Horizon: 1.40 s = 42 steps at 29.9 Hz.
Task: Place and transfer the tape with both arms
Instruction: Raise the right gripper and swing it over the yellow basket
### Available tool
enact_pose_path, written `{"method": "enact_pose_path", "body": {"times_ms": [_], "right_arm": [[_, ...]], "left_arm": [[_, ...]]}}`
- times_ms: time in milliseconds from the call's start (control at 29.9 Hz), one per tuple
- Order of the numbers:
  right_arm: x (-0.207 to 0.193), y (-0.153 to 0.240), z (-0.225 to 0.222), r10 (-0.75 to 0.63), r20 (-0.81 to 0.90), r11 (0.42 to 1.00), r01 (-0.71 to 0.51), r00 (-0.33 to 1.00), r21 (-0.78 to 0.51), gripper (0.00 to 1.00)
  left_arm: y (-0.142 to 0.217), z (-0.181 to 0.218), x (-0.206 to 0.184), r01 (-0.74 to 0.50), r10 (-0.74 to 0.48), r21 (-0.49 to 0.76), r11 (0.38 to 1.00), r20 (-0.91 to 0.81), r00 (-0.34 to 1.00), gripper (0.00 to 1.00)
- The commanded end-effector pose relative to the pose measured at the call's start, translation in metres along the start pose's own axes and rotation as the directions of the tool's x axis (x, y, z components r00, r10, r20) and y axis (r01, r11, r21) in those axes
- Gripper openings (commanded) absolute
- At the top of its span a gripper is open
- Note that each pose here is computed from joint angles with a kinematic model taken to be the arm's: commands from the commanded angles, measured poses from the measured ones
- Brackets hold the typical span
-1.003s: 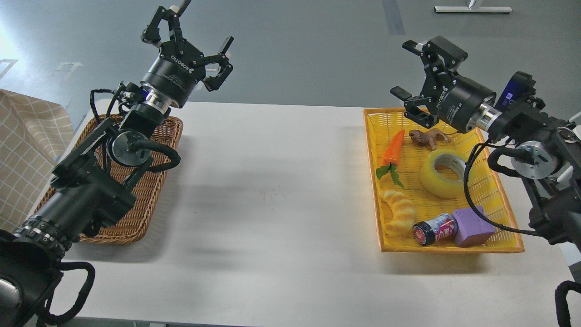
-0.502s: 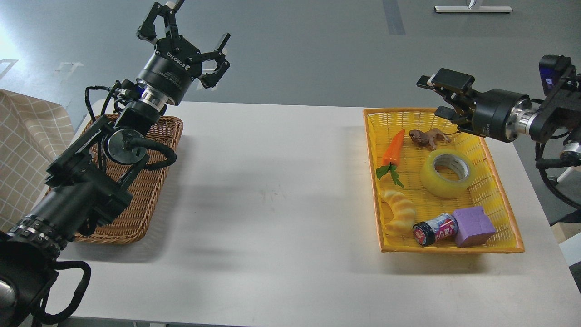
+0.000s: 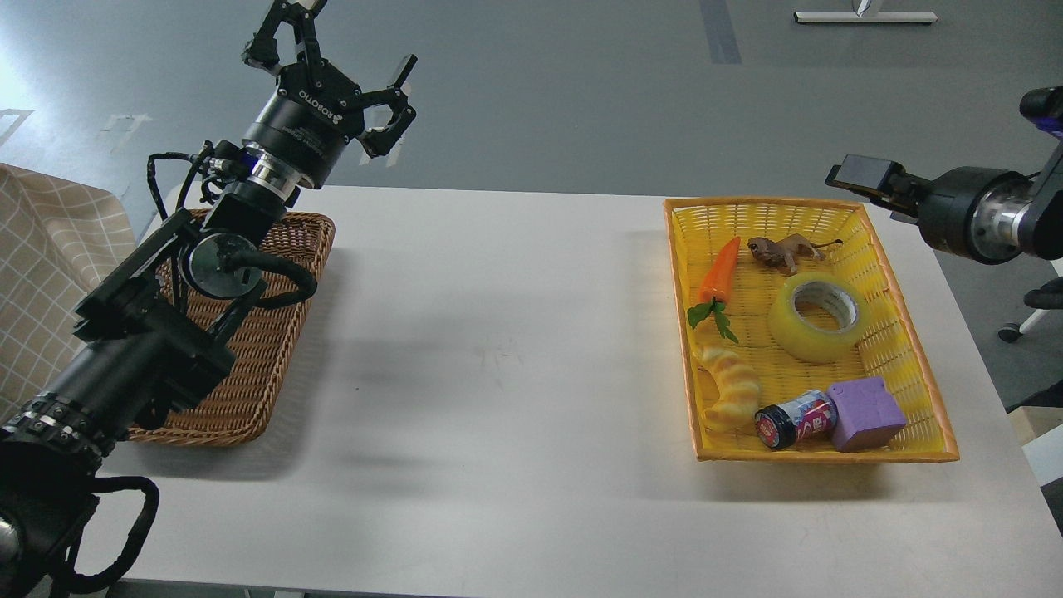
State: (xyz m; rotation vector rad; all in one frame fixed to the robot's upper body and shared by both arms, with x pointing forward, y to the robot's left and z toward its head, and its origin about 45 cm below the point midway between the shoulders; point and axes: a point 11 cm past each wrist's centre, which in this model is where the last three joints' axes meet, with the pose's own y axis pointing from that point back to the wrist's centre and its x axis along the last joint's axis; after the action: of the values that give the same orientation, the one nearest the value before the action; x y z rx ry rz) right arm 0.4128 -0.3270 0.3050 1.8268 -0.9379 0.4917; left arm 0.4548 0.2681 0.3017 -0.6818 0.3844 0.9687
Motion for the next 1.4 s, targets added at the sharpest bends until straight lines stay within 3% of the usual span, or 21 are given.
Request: {"method": "enact_pose_path", "body": {"times_ms": [0,134,435,736,1003,1371], "right_arm": [[0.017,0.01,-0.007,0.04,-0.026,0.999,-0.04,0.999,0.011,1.0],[0.039,0.021,-0.015,0.09,-0.047,0.995,-0.088,0.995,0.035,1.0],[0.069,0.059,-0.036,0.172,-0.096,0.923,-0.126,0.98,0.364,1.0],[0.07,0.068,-0.046,0.257,-0.347,0.907,-0.101,0.902,0.409,1.0],[0.067,0.061,-0.046,0.27,-0.527,0.936,-0.092,0.806,0.339,1.0],[0.018,0.025,-0.017,0.094,-0.707,0.984,0.04,0.701,0.171,0.98]], "left_arm": [[0.0,0.002,0.001,-0.002,0.002,-0.002,1.0,0.004,1.0,0.98],[0.0,0.006,0.002,-0.004,0.004,-0.013,1.0,0.006,1.0,0.98],[0.001,0.008,0.003,-0.005,0.006,-0.016,1.0,0.008,1.0,0.98],[0.0,0.009,0.002,-0.004,0.004,-0.015,1.0,0.009,1.0,0.98],[0.002,0.014,0.005,-0.009,0.009,-0.017,1.0,0.022,1.0,0.98],[0.002,0.013,0.004,-0.007,0.008,-0.02,1.0,0.016,1.0,0.98]]}}
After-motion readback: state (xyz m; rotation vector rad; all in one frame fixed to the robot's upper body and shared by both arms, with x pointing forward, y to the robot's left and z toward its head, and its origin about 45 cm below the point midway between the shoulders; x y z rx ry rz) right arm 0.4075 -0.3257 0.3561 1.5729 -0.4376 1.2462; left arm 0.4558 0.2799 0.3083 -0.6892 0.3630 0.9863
